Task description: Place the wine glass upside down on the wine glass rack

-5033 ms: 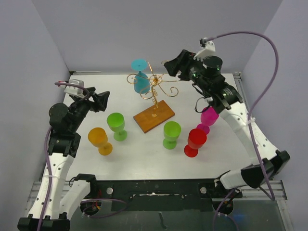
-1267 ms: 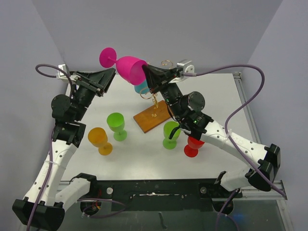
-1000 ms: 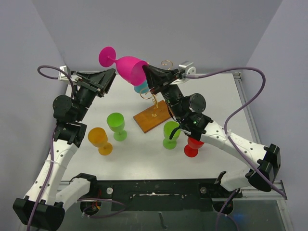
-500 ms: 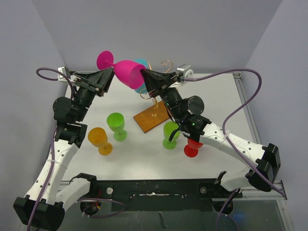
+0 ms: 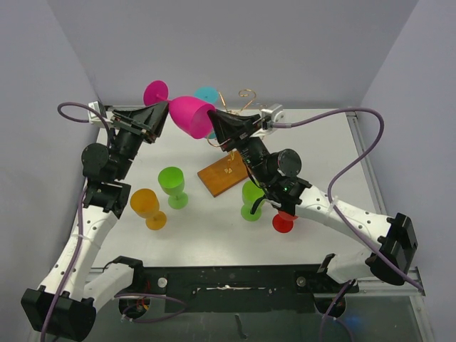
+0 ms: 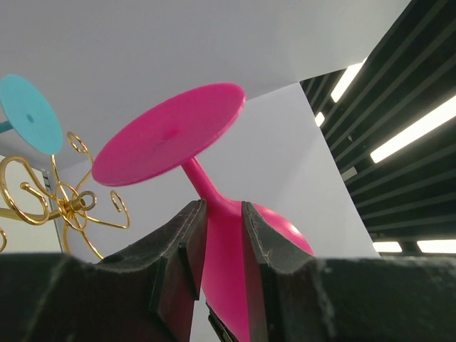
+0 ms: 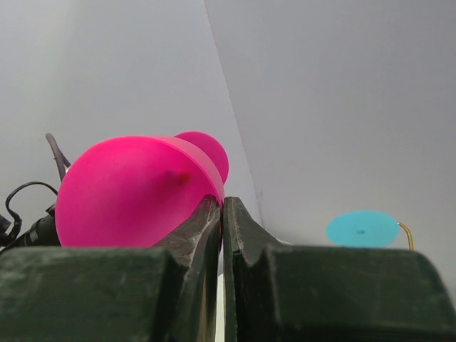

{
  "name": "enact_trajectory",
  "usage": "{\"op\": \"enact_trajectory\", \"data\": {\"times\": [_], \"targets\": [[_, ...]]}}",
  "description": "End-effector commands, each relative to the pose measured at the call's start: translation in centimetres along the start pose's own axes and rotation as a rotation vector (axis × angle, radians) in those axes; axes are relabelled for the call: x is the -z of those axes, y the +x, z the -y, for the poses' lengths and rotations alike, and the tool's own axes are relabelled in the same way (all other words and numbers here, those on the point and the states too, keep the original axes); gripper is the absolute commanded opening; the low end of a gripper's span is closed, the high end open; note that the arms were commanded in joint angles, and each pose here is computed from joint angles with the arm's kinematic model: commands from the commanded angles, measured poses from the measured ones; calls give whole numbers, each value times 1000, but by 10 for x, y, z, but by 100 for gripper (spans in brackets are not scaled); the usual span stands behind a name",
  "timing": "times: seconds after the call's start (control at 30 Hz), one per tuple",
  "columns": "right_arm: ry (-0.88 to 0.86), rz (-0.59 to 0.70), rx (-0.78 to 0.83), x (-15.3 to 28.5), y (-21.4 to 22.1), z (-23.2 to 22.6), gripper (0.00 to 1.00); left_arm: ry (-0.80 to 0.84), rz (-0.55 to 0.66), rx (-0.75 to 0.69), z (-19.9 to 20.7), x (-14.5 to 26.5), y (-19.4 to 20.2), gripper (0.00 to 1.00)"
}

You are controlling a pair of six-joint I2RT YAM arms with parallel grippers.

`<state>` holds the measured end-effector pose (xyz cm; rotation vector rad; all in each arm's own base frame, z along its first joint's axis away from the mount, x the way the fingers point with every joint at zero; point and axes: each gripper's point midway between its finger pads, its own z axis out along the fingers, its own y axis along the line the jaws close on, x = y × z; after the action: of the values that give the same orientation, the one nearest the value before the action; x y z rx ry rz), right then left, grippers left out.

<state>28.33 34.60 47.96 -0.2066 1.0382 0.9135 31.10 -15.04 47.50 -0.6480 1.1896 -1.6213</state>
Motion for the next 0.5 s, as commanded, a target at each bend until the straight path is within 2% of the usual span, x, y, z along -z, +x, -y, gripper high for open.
{"op": "enact_trajectory", "data": {"times": [0.0,0.13,0.3,0.47], "targets": [[-98,67,-60,10,-27,-29,0,68,24,9,19,-2,-4,25],[-93,69,-64,11,-27,-29,0,57,28,8,15,-4,-5,32],[-94,76,-62,12,-29,-30,0,47,34,10,12,-4,-6,33],[-88,63,-61,13,-23,-29,0,53,41,7,14,-4,-7,21]]}}
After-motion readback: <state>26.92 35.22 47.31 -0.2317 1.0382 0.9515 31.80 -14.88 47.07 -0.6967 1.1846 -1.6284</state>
